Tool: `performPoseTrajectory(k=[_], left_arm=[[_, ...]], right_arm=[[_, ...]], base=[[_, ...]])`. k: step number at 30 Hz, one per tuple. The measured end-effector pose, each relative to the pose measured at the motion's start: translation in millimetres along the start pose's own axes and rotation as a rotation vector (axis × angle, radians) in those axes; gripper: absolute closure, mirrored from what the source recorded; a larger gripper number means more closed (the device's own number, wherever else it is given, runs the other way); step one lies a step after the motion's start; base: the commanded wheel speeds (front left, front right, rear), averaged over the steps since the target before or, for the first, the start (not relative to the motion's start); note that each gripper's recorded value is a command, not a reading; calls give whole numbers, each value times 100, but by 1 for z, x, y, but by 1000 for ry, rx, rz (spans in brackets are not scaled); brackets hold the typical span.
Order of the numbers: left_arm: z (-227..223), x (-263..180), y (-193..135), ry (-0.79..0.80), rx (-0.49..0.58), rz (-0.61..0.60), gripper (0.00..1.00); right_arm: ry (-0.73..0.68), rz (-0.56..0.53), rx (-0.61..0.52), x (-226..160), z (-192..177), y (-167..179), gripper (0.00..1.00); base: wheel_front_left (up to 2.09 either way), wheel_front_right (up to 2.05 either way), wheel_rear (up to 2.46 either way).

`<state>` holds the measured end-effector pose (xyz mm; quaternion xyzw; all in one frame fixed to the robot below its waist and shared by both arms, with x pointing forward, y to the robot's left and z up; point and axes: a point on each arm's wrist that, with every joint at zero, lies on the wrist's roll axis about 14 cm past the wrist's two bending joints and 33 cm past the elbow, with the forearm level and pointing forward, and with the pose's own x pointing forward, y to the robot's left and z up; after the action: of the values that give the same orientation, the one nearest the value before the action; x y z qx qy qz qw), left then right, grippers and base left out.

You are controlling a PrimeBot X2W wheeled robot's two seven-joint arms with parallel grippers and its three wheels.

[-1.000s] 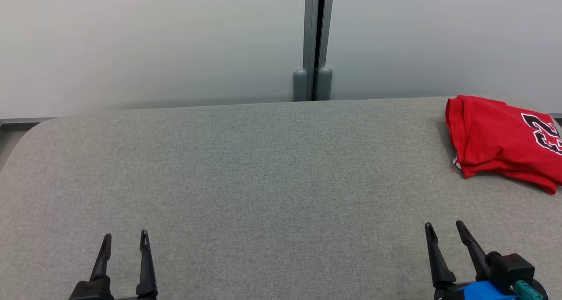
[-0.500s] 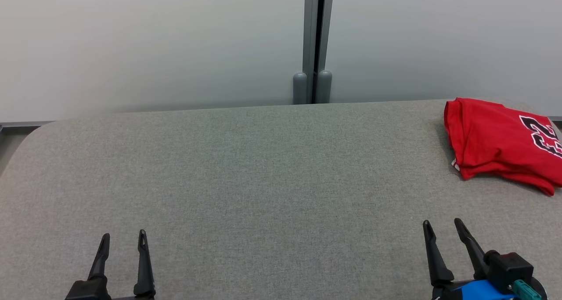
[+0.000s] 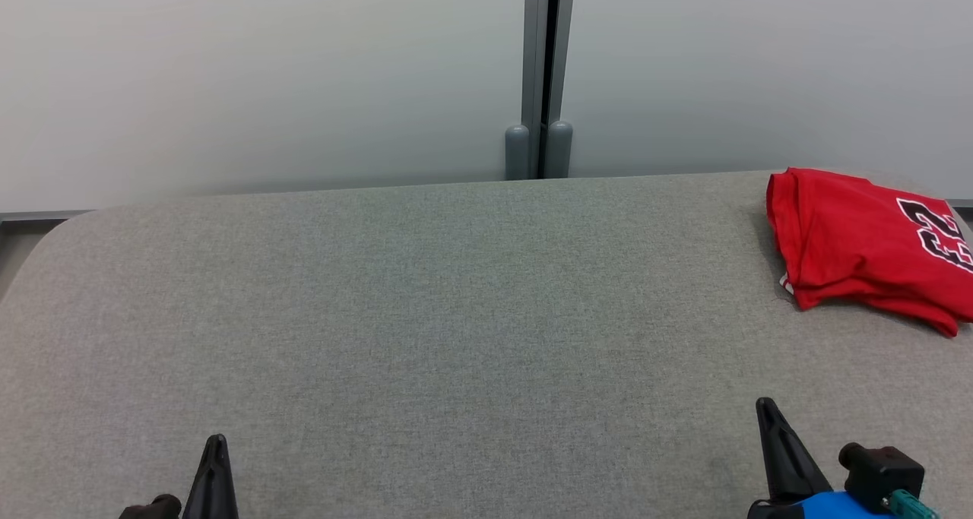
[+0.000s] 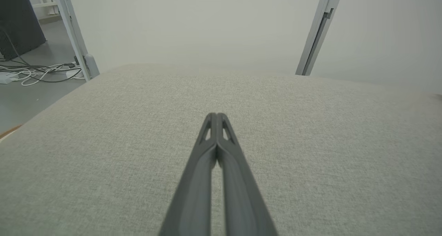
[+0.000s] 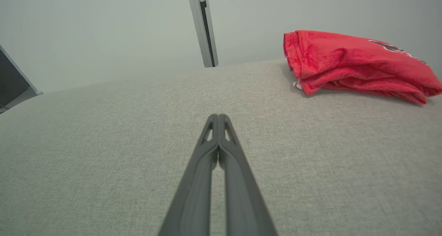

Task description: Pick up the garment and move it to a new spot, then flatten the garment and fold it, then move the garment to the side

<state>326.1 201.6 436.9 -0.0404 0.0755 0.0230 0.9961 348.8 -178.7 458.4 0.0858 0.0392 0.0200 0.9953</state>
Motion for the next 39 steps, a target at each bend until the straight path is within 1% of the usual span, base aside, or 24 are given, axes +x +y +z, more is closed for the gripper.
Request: performPoseTrajectory(k=[18, 39], left_arm=[[9, 11, 4, 0, -347, 43, 100], [20, 22, 3, -4, -674, 42, 100]], right_arm=[[7, -75, 322, 3, 3, -13, 100], [-6, -102, 629, 11, 10, -18, 100]], base=[[0, 0, 0], [0, 0, 0]])
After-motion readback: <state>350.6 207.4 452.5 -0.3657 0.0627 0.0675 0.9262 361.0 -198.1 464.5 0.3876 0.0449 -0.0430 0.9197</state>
